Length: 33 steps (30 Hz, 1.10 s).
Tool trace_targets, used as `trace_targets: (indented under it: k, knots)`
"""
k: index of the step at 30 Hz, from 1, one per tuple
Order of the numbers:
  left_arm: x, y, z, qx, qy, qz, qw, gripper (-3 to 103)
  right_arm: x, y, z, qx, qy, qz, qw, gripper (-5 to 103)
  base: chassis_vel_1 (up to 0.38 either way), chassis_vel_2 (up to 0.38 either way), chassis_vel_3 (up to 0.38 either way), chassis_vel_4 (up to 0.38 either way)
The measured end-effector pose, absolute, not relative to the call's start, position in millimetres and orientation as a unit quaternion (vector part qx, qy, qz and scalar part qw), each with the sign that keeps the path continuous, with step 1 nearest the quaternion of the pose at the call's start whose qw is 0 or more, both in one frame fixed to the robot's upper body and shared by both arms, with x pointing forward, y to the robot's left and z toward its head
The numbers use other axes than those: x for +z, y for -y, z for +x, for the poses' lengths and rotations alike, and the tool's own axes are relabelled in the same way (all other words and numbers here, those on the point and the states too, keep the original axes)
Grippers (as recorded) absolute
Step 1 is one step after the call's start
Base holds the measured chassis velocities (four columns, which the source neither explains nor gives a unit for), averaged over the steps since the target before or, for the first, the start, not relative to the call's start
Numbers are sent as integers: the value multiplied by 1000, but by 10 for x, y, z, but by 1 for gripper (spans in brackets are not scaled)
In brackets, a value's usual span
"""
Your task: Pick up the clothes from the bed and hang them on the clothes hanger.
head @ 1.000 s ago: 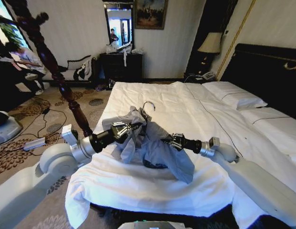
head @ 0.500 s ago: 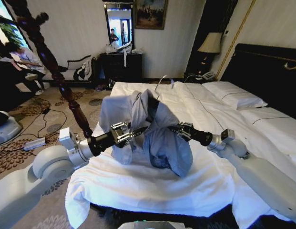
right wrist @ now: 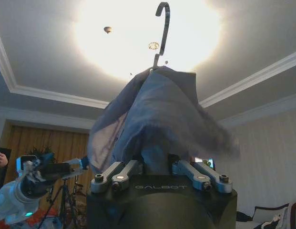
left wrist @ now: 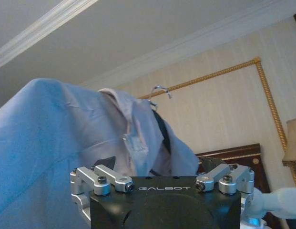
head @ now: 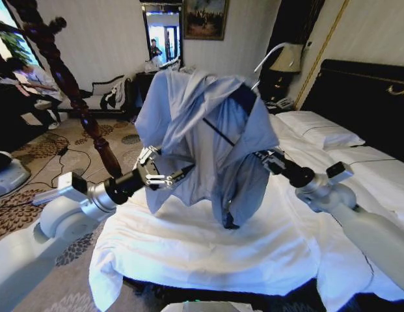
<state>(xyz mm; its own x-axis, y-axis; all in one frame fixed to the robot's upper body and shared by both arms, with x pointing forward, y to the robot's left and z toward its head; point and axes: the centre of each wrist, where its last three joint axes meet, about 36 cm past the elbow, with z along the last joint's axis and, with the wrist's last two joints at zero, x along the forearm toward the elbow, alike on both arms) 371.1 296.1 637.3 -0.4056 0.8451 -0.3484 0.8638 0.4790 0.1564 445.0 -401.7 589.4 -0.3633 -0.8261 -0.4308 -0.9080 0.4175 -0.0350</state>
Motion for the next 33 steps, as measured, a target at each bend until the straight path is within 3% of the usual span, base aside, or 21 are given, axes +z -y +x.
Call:
trace_targets:
  k: [7, 13, 22, 27, 33]
  knots:
    - [6323, -2917, 3688, -22, -843, 502, 192, 100, 5965, 4045, 4408, 63, -817, -542, 184, 19, 0, 0, 0, 0]
    - [6457, -2990, 3681, -18, -844, 492, 212, 100, 5797, 4274, 4484, -16, -839, -523, 150, 19, 0, 0, 0, 0]
    - [6554, -3157, 3824, 21, -848, 484, 214, 100, 5525, 4389, 4568, -24, -831, -541, 130, 19, 0, 0, 0, 0]
    - [6559, -3439, 4058, 48, -861, 474, 180, 100, 5504, 4361, 4544, -62, -783, -607, 118, 19, 0, 0, 0, 0]
    - [6550, -3418, 4020, 63, -843, 520, 123, 100, 5452, 4335, 4533, -93, -760, -636, 102, 19, 0, 0, 0, 0]
